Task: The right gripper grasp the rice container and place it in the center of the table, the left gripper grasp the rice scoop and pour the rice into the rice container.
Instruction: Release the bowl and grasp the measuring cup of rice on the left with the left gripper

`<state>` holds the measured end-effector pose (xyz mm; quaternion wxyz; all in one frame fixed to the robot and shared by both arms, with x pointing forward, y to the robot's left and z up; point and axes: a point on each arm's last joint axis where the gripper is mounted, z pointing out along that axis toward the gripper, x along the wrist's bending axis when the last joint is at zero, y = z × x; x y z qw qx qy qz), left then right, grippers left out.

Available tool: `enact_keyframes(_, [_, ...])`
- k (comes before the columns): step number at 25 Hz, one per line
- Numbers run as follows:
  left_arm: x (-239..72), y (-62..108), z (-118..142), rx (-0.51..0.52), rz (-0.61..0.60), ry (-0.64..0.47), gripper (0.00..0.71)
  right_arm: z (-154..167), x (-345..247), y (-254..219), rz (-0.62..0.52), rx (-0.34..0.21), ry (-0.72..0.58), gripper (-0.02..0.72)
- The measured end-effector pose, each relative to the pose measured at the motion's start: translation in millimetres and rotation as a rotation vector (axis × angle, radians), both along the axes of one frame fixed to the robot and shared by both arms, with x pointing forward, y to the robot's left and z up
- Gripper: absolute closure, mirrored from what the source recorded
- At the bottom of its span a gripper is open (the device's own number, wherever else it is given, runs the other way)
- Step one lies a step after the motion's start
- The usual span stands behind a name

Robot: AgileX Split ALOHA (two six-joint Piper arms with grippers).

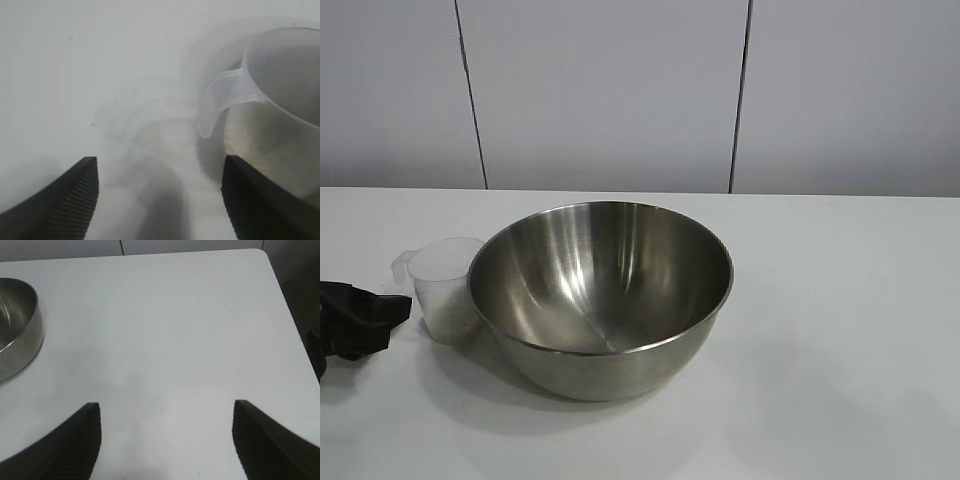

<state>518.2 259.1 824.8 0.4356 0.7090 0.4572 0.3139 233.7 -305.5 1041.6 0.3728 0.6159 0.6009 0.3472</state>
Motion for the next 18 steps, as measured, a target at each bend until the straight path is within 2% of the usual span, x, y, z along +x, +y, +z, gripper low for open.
enact_keyframes(9, [6, 22.4, 3, -0.050, -0.032, -0.005, 0.234, 0, 0, 0, 0.000, 0.000, 0.000, 0.201])
enact_keyframes(18, [15, 19.8, 7, -0.106, -0.091, -0.019, 0.234, 0, 0, 0, 0.000, 0.000, 0.001, 0.201])
